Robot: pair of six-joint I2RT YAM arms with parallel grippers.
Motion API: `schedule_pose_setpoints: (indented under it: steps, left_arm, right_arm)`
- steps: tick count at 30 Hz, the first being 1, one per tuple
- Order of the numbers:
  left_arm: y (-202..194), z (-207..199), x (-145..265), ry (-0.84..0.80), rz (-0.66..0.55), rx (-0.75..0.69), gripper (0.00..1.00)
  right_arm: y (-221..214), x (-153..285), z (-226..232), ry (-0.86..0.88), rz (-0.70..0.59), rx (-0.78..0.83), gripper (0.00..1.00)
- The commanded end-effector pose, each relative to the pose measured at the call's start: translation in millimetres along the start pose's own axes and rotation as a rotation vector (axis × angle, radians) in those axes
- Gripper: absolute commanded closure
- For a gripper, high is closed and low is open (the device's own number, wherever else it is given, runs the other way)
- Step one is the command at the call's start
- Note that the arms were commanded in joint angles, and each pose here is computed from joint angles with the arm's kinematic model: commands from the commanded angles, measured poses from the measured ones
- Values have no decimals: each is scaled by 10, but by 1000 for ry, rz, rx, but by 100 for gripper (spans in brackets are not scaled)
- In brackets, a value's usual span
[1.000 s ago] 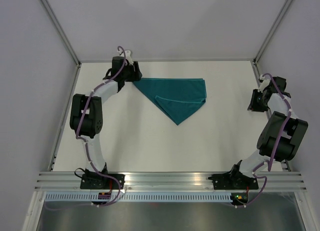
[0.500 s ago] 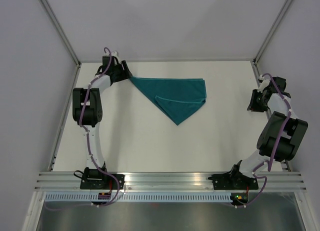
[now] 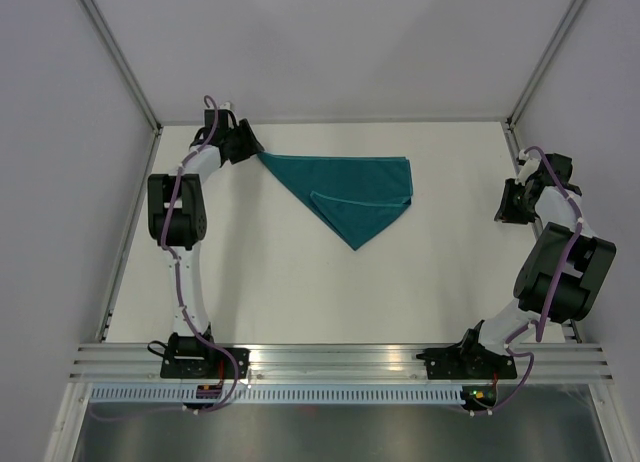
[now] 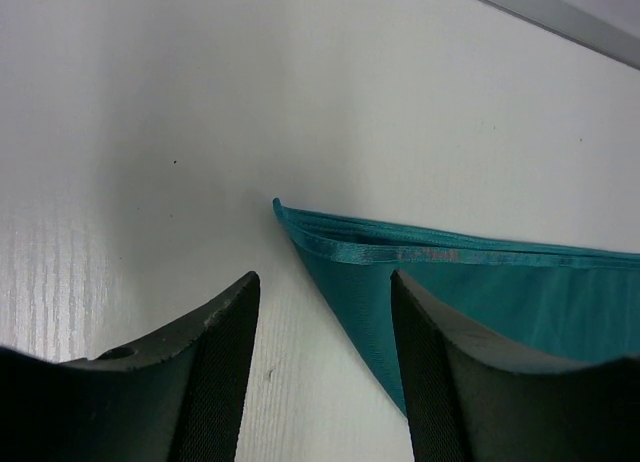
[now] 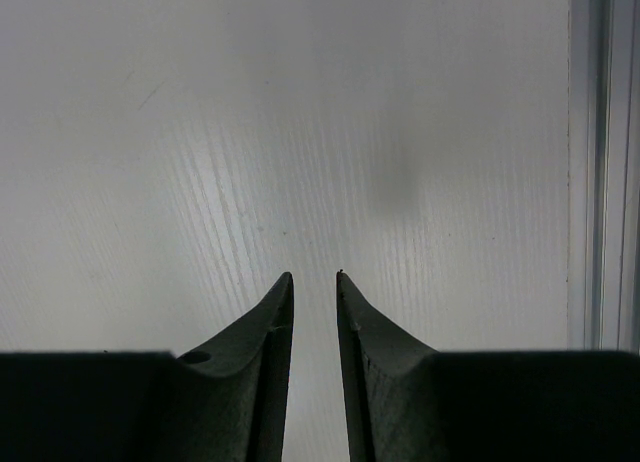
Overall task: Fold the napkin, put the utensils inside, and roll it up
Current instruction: Fold the napkin at the center of the board.
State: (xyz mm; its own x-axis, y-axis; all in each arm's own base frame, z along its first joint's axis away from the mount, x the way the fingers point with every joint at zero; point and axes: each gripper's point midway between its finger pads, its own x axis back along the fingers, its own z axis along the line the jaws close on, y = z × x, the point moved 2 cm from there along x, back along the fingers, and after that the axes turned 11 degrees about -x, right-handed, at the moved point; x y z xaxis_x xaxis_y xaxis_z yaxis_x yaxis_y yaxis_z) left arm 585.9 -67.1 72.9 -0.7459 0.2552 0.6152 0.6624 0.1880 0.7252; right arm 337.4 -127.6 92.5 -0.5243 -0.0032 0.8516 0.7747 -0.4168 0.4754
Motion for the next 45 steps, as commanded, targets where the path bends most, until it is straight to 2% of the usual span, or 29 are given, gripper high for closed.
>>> schedule_pose_setpoints:
  steps: [1, 14, 32, 45]
  left_arm:
    - [1, -6, -50, -13, 19, 87, 41]
    - [-86, 55, -157, 29, 68, 168, 48]
    - [-99, 54, -247, 63, 104, 165, 64]
    - [-117, 11, -207, 46, 117, 145, 98]
  right_arm:
    - [-33, -17, -27, 1, 9, -5, 71]
    - [-35, -9, -3, 15, 11, -7, 71]
    - [-43, -13, 23, 33, 19, -6, 73]
    - [-39, -1, 33, 37, 18, -4, 73]
